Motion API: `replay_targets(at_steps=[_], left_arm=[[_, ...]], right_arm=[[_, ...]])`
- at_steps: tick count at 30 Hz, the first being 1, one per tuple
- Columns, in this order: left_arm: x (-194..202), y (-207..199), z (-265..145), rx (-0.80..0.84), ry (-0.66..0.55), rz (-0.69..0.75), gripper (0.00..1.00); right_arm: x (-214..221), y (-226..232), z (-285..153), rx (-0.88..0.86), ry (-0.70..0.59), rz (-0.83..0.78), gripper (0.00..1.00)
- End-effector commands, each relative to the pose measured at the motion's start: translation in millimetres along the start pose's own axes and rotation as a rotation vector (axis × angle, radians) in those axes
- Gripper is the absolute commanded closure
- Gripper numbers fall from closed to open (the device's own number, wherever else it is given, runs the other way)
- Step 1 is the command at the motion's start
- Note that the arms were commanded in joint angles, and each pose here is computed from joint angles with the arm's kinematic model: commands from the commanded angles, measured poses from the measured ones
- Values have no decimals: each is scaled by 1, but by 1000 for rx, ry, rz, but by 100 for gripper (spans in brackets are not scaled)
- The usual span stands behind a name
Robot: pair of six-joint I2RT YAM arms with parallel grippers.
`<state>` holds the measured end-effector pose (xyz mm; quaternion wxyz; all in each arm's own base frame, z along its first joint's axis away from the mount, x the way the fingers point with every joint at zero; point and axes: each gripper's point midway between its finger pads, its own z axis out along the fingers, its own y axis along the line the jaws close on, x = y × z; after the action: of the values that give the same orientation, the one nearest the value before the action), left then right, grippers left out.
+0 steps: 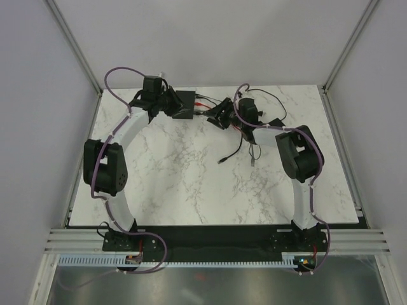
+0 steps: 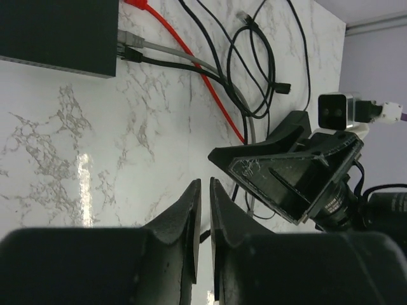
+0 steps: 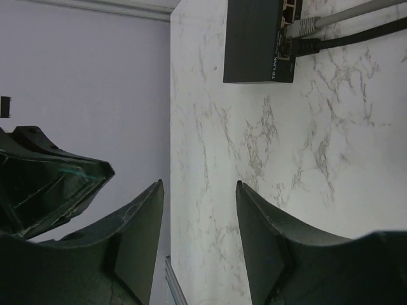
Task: Pull the plug from the switch port
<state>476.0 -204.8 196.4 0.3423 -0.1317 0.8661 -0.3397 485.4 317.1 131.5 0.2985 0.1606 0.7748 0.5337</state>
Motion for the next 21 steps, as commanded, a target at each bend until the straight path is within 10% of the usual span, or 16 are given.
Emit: replay_targets(at_steps=[1,21], left_arm=[[-7,6,16,-10,28,-11,84],[-19,65,79,-211,31,34,98]], right_arm=[[-20,32,24,-93,-115,42,43],[-4,-21,92,16,-240,135,60]])
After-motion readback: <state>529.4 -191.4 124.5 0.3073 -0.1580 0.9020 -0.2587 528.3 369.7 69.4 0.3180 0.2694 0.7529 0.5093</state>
